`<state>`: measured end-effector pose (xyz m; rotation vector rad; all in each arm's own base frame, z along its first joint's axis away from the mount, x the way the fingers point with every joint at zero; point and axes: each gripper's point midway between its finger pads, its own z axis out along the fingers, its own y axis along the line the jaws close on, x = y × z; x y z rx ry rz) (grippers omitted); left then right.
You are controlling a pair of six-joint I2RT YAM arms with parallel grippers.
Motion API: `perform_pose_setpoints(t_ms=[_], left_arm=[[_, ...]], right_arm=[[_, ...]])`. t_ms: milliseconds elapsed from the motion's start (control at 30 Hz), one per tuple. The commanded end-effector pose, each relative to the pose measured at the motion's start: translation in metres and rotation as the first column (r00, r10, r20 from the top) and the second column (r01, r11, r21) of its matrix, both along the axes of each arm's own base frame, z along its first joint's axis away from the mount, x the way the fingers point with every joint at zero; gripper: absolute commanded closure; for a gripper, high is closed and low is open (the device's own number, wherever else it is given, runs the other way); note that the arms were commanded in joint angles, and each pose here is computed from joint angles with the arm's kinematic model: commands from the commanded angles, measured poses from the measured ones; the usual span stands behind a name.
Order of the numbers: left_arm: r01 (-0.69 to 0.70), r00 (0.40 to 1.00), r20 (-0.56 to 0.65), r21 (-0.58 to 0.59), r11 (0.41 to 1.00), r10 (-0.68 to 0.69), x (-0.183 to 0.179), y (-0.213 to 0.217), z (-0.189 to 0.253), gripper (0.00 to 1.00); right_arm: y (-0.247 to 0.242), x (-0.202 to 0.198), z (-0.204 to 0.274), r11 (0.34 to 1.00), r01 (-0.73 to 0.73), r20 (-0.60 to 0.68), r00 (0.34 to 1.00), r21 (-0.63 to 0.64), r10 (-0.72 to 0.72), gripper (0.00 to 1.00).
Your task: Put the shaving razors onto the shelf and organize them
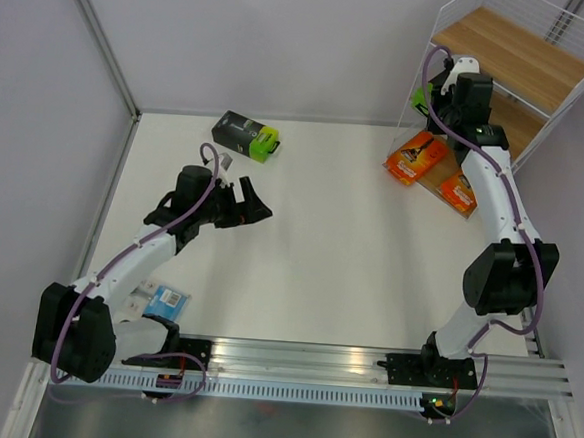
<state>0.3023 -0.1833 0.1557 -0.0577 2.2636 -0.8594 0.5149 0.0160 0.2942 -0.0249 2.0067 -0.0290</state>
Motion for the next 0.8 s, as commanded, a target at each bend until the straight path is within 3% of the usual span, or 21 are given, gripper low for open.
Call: perform_pose_setpoints(t_ms=[0,300,367,600,767], left_arm=[[-0.007,0.998,0.065,0.01,1.0,0.007,0.015,0.001,0.018,0.01],[-0.036,0.997,0.065,0.026,0.999,0.034,0.019,0.007,0.024,0.01],[-0.093,0.995,0.046,0.054,0.994,0.09,0.024,0.016,0.021,0.0],[-0.292,0.956,-0.003,0.033,0.956,0.292,0.077,0.039,0.03,0.01],[-0.425,0.905,0.049,0.071,0.902,0.422,0.123,0.055,0.042,0.01]], right_arm=[[-0.009,0.011,0.017,0.999,0.027,0.05,0.998,-0.037,-0.025,0.65],[0.02,-0.004,0.037,0.993,-0.086,0.075,0.994,0.079,0.08,0.55],[0.027,-0.018,0.051,0.987,-0.111,0.092,0.991,0.118,0.101,0.45],[0.059,-0.089,0.074,0.935,-0.247,0.17,0.963,0.254,0.208,0.31],[0.084,-0.129,0.058,0.873,-0.325,0.169,0.945,0.365,0.281,0.21]])
